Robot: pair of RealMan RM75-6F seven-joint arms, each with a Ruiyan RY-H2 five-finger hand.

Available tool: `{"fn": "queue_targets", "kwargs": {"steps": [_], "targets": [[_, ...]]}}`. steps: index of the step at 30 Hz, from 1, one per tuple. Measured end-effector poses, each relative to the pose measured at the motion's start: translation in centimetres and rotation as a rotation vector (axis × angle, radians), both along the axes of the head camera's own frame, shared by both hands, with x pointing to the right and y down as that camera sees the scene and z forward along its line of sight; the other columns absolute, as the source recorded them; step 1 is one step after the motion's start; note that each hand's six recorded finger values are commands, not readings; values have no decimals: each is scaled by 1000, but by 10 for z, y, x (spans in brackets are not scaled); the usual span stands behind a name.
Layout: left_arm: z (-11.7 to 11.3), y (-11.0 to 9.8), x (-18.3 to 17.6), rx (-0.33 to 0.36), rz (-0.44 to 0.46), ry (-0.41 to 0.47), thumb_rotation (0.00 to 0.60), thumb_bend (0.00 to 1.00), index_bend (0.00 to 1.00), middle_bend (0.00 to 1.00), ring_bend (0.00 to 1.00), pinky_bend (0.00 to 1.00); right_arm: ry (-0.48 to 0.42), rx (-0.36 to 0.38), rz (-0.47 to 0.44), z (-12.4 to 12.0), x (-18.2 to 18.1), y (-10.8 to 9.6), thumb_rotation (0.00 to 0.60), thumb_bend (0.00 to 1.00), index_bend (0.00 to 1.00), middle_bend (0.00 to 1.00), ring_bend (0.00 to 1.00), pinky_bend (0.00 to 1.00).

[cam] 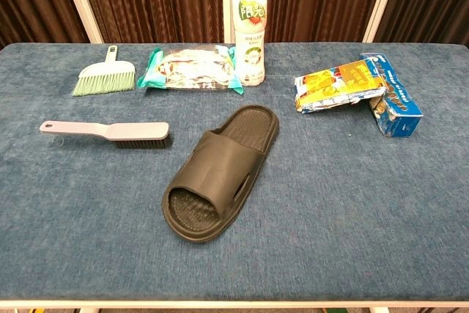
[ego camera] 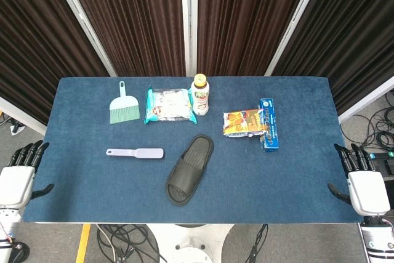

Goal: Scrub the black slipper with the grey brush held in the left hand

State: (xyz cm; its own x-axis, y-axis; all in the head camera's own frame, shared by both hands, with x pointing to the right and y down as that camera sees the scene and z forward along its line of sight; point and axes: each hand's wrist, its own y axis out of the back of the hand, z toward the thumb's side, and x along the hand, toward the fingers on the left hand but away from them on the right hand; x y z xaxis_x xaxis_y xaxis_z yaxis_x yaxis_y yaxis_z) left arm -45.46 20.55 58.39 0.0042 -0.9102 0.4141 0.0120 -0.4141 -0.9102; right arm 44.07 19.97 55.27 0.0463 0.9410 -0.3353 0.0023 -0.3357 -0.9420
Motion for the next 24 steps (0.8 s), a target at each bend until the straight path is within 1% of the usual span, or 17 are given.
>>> {"fn": "queue_targets", "kwargs": {"steps": [2,8,12,16,19,21,24], "targets": [[2,1,0,-8,-3,0,600,90,134,174,107,146,1,3,0,-1,0,0,600,63,42,152,28,92],[4,2,0,-2,-14,4,600,73,134,175,107,146,-3,15,0,-3,0,0,600,63,42,154,28,87],[6,-4,4,3,-5,15,600,63,139,174,107,146,-2,32,-2,-8,0,0,600,63,42,155,28,87],[10,-18,12,4,17,51,600,62,161,180,111,146,16,58,-6,-16,2,-5,600,64,42,155,28,87],[17,-34,21,-7,39,90,600,62,203,251,166,168,29,73,-13,-22,2,-11,600,63,42,155,28,87],[24,-44,28,-25,55,114,600,62,228,271,181,192,34,82,-19,-25,0,-15,600,64,42,155,28,87],[40,-59,43,-77,91,146,600,62,241,289,191,207,36,80,-26,-26,-2,-19,600,64,42,155,28,86]]}}
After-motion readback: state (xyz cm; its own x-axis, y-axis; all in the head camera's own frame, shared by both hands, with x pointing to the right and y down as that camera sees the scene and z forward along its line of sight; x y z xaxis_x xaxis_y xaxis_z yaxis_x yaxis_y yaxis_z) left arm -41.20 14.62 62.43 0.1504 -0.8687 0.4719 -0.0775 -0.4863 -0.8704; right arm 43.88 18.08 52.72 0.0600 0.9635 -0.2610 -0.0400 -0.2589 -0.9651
